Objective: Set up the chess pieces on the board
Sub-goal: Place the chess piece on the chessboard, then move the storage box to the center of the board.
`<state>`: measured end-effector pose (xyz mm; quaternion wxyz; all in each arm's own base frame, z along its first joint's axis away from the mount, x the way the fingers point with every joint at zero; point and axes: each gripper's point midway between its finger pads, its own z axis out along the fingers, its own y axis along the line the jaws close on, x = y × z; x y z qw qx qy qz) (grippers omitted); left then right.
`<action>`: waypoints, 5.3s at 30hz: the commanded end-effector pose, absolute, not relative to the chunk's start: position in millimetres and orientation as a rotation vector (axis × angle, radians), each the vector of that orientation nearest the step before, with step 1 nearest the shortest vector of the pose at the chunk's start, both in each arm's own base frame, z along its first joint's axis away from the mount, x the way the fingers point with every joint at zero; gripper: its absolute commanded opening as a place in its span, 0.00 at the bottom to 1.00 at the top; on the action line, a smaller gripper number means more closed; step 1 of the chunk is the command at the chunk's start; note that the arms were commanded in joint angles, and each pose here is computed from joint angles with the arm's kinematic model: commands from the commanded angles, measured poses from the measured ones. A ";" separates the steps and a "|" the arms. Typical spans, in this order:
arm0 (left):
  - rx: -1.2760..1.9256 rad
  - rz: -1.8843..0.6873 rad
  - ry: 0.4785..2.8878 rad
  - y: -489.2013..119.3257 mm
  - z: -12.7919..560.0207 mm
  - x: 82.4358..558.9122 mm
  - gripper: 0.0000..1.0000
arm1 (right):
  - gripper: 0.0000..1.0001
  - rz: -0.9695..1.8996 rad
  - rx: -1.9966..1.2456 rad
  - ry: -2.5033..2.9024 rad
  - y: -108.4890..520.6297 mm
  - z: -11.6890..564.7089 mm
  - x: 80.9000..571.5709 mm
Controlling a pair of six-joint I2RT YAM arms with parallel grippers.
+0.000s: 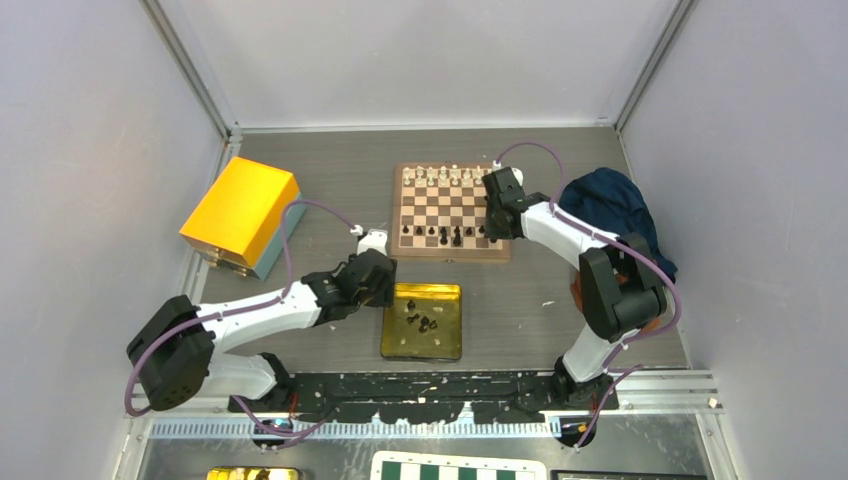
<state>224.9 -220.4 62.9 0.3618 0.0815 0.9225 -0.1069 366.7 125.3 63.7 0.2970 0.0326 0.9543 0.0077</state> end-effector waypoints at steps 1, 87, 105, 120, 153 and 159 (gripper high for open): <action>0.191 -0.316 2.300 -234.0 85.0 239.6 0.54 | 0.30 0.060 0.092 2.463 129.6 86.9 381.9; 0.300 0.095 2.294 -180.8 88.7 276.9 0.02 | 0.25 0.168 0.072 2.263 135.0 176.9 355.6; 0.317 0.079 2.287 -178.0 89.1 294.7 0.01 | 0.25 0.171 0.069 2.262 135.9 176.9 353.6; 0.268 0.052 2.309 -176.8 84.0 308.7 0.03 | 0.25 0.174 0.060 2.260 136.4 179.1 352.7; 0.007 -0.373 2.231 -177.7 158.9 257.5 0.86 | 0.28 0.183 -0.301 2.241 232.5 205.6 322.2; -0.058 -0.416 2.297 -171.3 164.7 232.2 0.93 | 0.29 0.275 -0.356 2.307 266.3 216.8 295.2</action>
